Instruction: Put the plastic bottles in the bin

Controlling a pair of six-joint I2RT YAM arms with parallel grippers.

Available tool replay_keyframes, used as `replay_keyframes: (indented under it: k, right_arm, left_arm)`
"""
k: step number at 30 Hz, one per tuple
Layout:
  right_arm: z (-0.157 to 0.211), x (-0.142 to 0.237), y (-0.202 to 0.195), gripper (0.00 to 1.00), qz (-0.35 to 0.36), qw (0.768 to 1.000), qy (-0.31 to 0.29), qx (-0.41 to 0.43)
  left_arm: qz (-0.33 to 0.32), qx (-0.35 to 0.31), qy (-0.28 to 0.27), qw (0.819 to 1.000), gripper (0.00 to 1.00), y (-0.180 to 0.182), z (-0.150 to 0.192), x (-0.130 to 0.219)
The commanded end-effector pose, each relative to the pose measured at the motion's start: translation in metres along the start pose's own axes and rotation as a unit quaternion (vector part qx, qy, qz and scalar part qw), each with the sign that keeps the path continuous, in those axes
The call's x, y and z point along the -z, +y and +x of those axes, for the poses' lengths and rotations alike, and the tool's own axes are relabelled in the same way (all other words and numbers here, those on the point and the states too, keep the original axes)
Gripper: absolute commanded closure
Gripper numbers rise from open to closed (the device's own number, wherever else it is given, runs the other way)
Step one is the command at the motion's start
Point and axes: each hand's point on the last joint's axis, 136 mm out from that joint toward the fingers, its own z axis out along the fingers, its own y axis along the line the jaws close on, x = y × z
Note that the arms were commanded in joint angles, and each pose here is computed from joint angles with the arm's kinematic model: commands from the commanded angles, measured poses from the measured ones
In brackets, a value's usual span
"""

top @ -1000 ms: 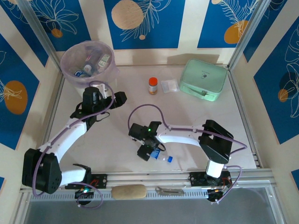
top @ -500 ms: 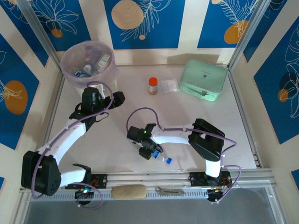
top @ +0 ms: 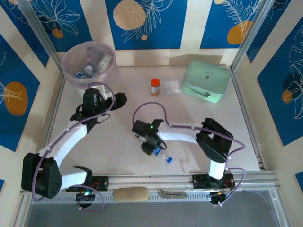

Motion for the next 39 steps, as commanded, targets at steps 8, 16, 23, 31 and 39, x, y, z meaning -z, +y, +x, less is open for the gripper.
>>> replay_keyframes:
  k: [8, 16, 23, 31, 39]
  right_arm:
    - [-0.061, 0.102, -0.09, 0.49, -0.099, 0.944, -0.167, -0.267]
    - [-0.08, 0.138, -0.16, 0.49, -0.119, 0.861, -0.273, -0.412]
    - [-0.086, 0.15, -0.182, 0.49, -0.144, 0.831, -0.304, -0.444]
    - [-0.088, 0.143, -0.174, 0.49, -0.177, 0.82, -0.297, -0.457]
    - [-0.093, 0.159, -0.15, 0.5, -0.233, 0.809, -0.301, -0.449]
  left_arm:
    - [0.09, -0.011, 0.016, 0.996, 0.01, -0.042, 0.012, -0.003]
    - [0.156, -0.019, 0.067, 0.985, 0.0, -0.09, 0.061, -0.024]
    - [0.218, -0.021, 0.14, 0.966, 0.0, -0.137, 0.121, -0.023]
    - [0.263, -0.034, 0.169, 0.949, 0.0, -0.172, 0.148, -0.014]
    - [0.273, -0.044, 0.157, 0.948, 0.0, -0.183, 0.145, -0.035]
